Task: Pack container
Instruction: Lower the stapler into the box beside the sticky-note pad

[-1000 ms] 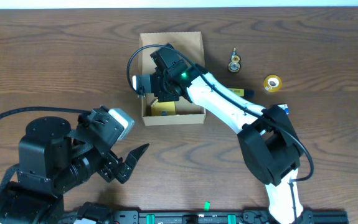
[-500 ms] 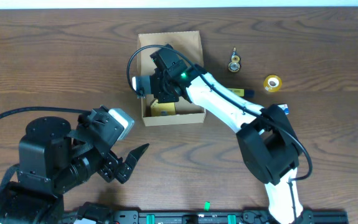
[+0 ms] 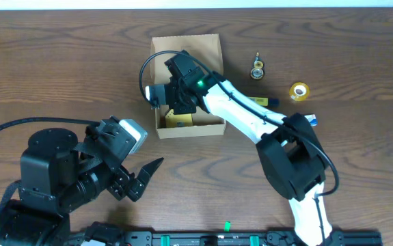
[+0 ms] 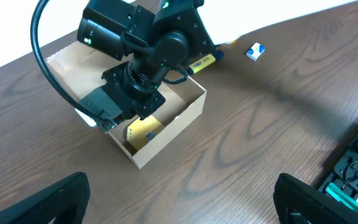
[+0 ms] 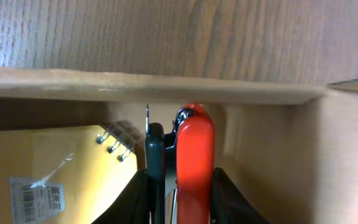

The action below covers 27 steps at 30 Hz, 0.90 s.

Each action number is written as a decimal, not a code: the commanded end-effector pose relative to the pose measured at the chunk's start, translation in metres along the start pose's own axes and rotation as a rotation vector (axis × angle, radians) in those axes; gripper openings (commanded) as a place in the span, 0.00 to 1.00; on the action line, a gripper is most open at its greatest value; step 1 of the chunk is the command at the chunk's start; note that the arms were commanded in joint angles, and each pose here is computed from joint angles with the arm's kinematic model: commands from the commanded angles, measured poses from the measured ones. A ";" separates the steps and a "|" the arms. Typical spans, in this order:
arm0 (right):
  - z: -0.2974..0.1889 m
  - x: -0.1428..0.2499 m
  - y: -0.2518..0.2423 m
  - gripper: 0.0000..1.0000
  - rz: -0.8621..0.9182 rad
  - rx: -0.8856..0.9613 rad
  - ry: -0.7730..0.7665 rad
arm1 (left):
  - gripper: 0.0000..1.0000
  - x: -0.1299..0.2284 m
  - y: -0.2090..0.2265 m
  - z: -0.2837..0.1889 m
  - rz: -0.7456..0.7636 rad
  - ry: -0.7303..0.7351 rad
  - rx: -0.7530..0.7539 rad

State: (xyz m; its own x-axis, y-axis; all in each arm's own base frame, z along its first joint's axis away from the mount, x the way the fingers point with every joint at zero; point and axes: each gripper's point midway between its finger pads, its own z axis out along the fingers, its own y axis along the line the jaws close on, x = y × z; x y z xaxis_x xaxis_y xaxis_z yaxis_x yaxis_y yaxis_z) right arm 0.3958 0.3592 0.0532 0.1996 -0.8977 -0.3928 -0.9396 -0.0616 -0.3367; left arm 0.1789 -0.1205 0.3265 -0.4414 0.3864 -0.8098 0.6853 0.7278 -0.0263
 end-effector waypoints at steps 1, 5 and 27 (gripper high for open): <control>0.008 -0.007 0.005 0.01 -0.023 -0.019 -0.018 | 0.95 -0.006 -0.002 -0.005 0.012 -0.021 0.008; 0.008 -0.004 -0.005 0.01 -0.019 0.030 0.010 | 0.95 -0.006 -0.002 -0.005 0.012 -0.021 0.008; 0.008 -0.003 -0.006 0.26 -0.003 0.038 0.018 | 0.95 -0.006 -0.002 -0.005 0.012 -0.021 0.007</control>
State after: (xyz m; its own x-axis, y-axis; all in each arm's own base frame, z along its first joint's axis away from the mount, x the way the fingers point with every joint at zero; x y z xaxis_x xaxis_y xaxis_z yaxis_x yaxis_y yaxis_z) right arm 0.4049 0.3570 0.0460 0.1880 -0.9108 -0.3675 -0.9303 -0.0451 -0.3640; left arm 0.1789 -0.1205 0.3265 -0.4414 0.3864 -0.8098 0.6853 0.7278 -0.0263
